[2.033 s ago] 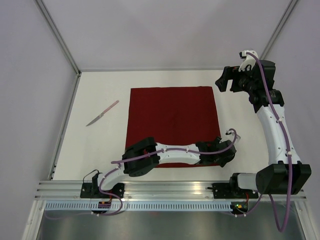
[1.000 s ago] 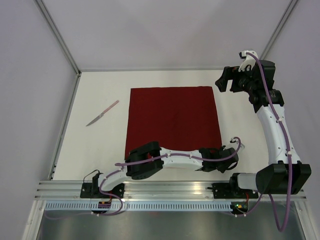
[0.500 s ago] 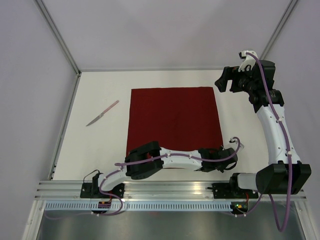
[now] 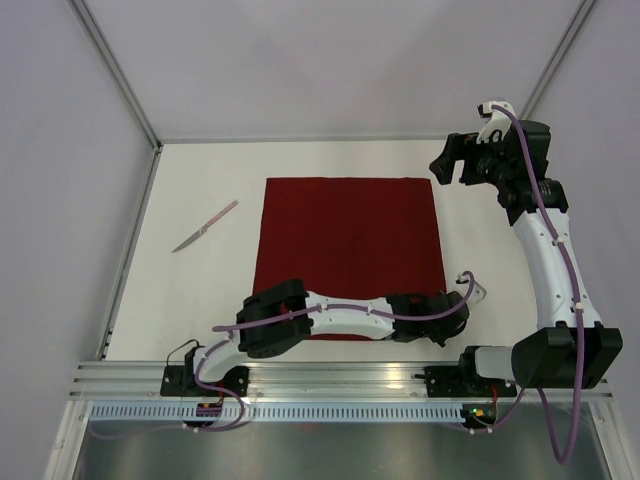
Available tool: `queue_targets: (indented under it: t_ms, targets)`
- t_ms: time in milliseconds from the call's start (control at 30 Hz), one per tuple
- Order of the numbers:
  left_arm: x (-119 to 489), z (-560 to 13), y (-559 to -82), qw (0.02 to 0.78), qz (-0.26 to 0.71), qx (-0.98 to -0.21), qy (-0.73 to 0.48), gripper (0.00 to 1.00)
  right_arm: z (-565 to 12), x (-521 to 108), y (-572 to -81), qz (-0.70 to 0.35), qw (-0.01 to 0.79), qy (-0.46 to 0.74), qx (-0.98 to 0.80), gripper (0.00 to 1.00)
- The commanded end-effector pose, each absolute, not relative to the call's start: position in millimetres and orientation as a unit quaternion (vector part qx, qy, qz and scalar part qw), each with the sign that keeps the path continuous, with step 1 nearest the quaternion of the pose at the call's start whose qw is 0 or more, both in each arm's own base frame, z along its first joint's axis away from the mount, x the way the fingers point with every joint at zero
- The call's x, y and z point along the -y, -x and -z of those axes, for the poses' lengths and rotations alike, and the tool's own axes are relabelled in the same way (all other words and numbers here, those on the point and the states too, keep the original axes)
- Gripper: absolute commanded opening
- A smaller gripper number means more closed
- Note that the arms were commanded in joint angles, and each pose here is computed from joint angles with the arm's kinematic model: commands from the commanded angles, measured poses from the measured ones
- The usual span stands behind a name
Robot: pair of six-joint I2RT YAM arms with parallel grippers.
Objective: Fold the napkin, place the utensils inside, and roll it up
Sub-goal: Fold the napkin
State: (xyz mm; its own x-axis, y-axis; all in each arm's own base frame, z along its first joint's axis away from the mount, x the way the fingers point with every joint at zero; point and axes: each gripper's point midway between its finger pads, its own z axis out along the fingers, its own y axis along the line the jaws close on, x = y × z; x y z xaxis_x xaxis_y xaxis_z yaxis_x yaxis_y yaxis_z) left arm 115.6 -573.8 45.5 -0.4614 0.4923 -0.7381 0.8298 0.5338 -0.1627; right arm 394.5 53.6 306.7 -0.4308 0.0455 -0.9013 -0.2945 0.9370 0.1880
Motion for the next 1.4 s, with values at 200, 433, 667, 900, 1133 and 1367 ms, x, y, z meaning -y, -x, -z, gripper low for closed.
queue_targets:
  t_ms: [200, 433, 667, 900, 1133, 1367]
  targets:
    - [538, -133, -203, 0.36, 0.32, -0.828, -0.287, 0.02, -321, -54, -394, -0.163, 0.536, 0.067, -0.826, 0.98]
    - [452, -139, -295, 0.349, 0.304, -0.868, -0.178, 0.02, -319, -56, -394, -0.167, 0.533, 0.069, -0.827, 0.98]
    - [372, -141, -370, 0.342, 0.28, -0.891, -0.101, 0.02, -316, -58, -395, -0.173, 0.528, 0.073, -0.828, 0.98]
    - [302, -148, -429, 0.351, 0.251, -0.902, -0.036, 0.02, -315, -59, -395, -0.173, 0.527, 0.076, -0.829, 0.98]
    - [255, -157, -469, 0.36, 0.234, -0.903, 0.004, 0.02, -313, -62, -394, -0.176, 0.523, 0.08, -0.83, 0.98]
    - [222, -149, -497, 0.356, 0.225, -0.906, 0.033, 0.02, -310, -65, -394, -0.181, 0.519, 0.081, -0.831, 0.98]
